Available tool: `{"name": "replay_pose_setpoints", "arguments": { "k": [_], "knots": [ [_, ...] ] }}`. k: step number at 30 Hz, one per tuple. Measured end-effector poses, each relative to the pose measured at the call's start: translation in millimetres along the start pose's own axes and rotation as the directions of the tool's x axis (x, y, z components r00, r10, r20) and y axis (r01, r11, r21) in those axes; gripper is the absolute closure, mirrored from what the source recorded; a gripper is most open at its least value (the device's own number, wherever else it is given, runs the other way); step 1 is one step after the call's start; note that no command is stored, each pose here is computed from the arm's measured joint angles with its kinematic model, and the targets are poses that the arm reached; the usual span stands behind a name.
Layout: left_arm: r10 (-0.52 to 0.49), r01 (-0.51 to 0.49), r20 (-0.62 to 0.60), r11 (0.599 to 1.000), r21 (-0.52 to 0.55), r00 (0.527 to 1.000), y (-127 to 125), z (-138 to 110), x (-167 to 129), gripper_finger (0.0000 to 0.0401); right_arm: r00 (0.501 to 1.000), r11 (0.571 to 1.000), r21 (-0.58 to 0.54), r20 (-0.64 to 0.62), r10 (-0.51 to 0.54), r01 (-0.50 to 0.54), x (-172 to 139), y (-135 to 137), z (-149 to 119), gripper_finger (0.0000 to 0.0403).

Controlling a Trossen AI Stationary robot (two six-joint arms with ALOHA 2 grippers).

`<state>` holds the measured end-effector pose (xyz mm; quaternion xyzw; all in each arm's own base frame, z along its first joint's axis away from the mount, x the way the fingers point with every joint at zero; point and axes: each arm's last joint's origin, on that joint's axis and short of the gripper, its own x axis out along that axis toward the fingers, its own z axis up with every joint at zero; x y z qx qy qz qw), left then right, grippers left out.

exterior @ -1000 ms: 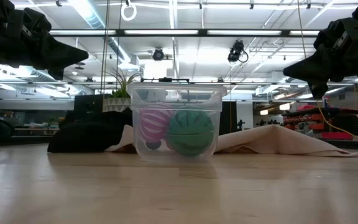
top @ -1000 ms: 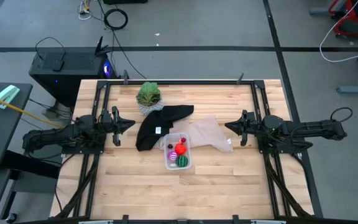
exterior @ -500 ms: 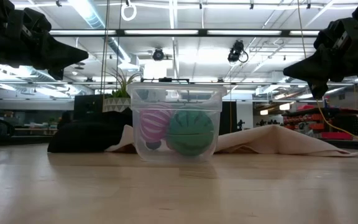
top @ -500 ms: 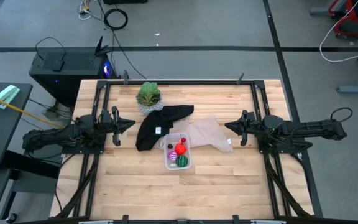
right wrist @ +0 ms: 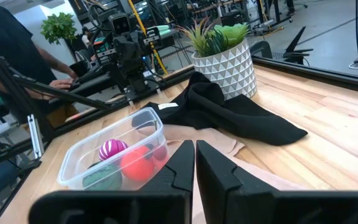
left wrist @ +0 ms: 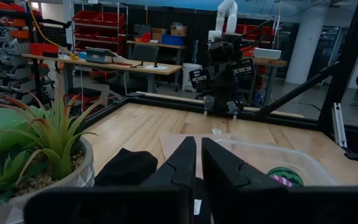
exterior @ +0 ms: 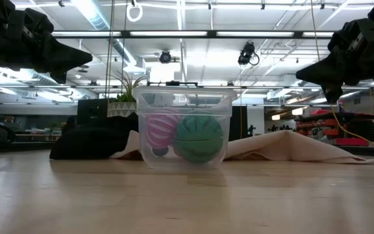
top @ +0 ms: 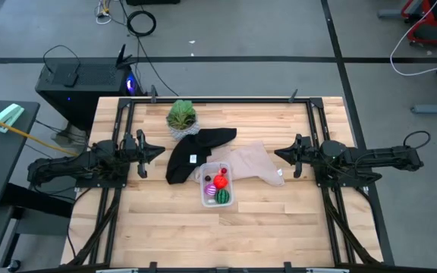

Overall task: Pick and placing Produce into tupperware
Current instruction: Return To Home Position

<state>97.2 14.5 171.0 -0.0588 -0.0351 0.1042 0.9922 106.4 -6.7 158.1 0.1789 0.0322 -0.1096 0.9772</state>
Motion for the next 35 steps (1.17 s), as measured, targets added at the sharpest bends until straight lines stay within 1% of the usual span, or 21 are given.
{"name": "replay_pose_setpoints", "arguments": {
  "k": [7, 18, 29, 35],
  "knots": [
    [0.000, 0.000, 0.000, 1.000, 0.000, 1.000, 0.0, 0.1, 0.0, 0.0378, 1.000, 1.000, 0.000, 0.000, 0.000, 0.000, 0.0, 0.0, 0.0, 0.0380],
    [0.000, 0.000, 0.000, 1.000, 0.000, 1.000, 0.0, 0.0, 0.0, 0.0365, 1.000, 1.000, 0.000, 0.000, 0.000, 0.000, 0.0, 0.0, 0.0, 0.0380],
    [0.000, 0.000, 0.000, 1.000, 0.000, 1.000, 0.0, 0.0, 0.0, 0.0378, 1.000, 1.000, 0.000, 0.000, 0.000, 0.000, 0.0, 0.0, 0.0, 0.0380],
    [0.000, 0.000, 0.000, 1.000, 0.000, 1.000, 0.0, 0.1, 0.0, 0.0373, 1.000, 1.000, 0.000, 0.000, 0.000, 0.000, 0.0, 0.0, 0.0, 0.0380]
  ]
}}
